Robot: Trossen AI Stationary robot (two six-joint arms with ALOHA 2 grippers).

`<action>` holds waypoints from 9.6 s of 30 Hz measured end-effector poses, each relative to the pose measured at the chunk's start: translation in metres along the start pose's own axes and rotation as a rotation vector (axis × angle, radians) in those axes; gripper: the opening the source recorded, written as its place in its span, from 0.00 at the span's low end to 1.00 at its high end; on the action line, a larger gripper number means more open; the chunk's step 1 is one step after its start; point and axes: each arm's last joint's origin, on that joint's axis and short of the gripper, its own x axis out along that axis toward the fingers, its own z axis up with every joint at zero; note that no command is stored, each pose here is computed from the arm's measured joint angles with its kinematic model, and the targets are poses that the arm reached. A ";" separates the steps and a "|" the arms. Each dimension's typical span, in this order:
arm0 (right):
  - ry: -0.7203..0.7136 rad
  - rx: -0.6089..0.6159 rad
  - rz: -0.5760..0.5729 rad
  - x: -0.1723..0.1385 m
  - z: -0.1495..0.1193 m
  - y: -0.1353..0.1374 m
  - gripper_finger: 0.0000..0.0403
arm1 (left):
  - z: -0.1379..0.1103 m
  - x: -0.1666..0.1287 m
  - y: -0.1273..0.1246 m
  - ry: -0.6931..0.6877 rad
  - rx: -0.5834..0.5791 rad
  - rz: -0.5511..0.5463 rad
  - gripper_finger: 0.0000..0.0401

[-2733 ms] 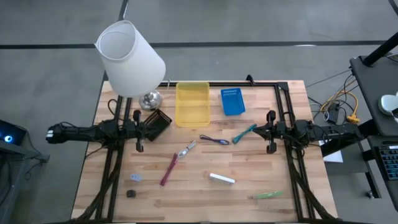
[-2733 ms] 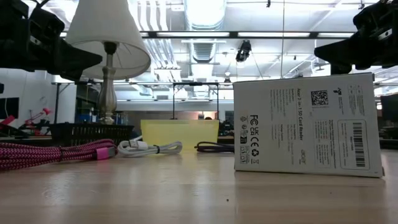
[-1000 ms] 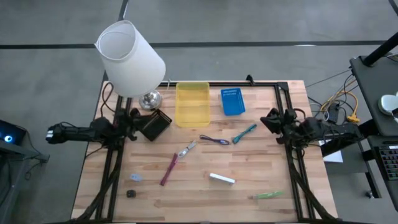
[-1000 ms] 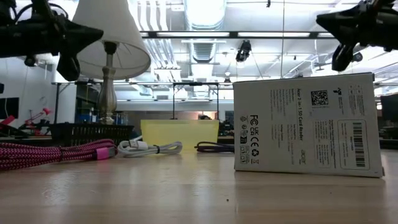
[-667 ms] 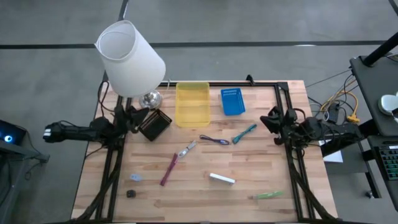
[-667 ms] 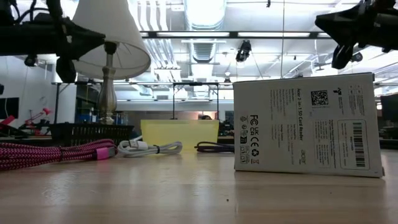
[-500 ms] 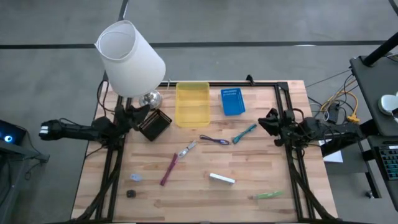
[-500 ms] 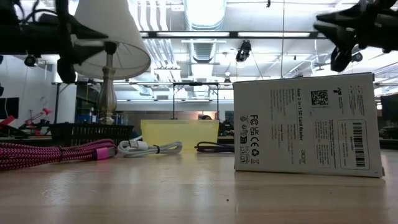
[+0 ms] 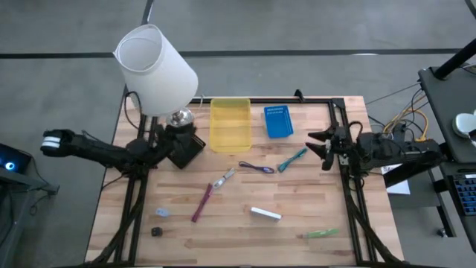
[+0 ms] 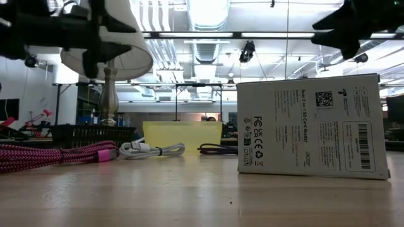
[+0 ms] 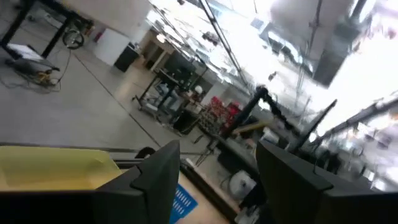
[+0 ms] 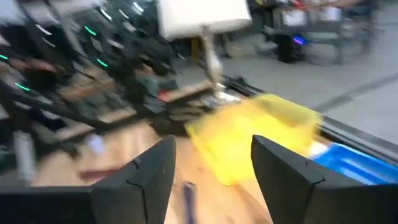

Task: Pick and place items into bin
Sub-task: Put the blue charger cable into the yellow bin, then put the violet charger cable into the yellow bin

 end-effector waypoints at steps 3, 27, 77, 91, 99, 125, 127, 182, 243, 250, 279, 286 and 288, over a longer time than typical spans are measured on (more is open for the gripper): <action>0.134 -0.106 -0.052 -0.003 0.012 0.002 0.47 | 0.001 0.013 -0.012 -0.001 0.040 -0.030 0.48; 0.514 -0.174 -0.007 0.012 0.018 0.016 0.43 | 0.018 0.068 -0.074 0.381 0.544 -0.013 0.48; 1.337 -0.742 0.330 0.171 -0.083 -0.009 0.46 | 0.040 0.064 -0.082 0.321 0.555 -0.034 0.48; 1.327 -0.760 0.342 0.185 -0.089 -0.009 0.35 | 0.040 0.064 -0.081 0.323 0.553 -0.033 0.48; 1.326 -0.724 0.301 0.183 -0.086 -0.009 0.13 | 0.040 0.064 -0.081 0.322 0.553 -0.033 0.48; 0.171 -0.161 0.284 0.153 0.054 -0.012 0.03 | 0.039 0.066 -0.083 0.308 0.543 -0.041 0.48; 0.028 -0.101 0.304 0.149 0.065 -0.014 0.03 | 0.039 0.066 -0.083 0.305 0.541 -0.042 0.48; -0.113 0.017 0.595 0.158 0.068 -0.009 0.03 | -0.091 0.182 -0.097 0.208 0.254 -0.307 0.48; 0.103 0.081 0.489 0.160 0.049 -0.024 0.19 | -0.035 0.159 -0.032 0.555 0.124 0.484 0.03; 0.107 0.093 0.488 0.160 0.049 -0.024 0.19 | -0.058 0.155 -0.013 0.539 0.054 0.693 0.03; 0.116 0.106 0.484 0.160 0.048 -0.025 0.19 | -0.081 0.146 0.012 0.595 0.199 0.842 0.18; 0.116 0.106 0.484 0.160 0.048 -0.025 0.19 | -0.081 0.148 0.011 0.624 0.230 0.809 0.24; 0.116 0.106 0.484 0.160 0.048 -0.025 0.19 | -0.081 0.151 0.008 0.632 0.207 0.763 0.26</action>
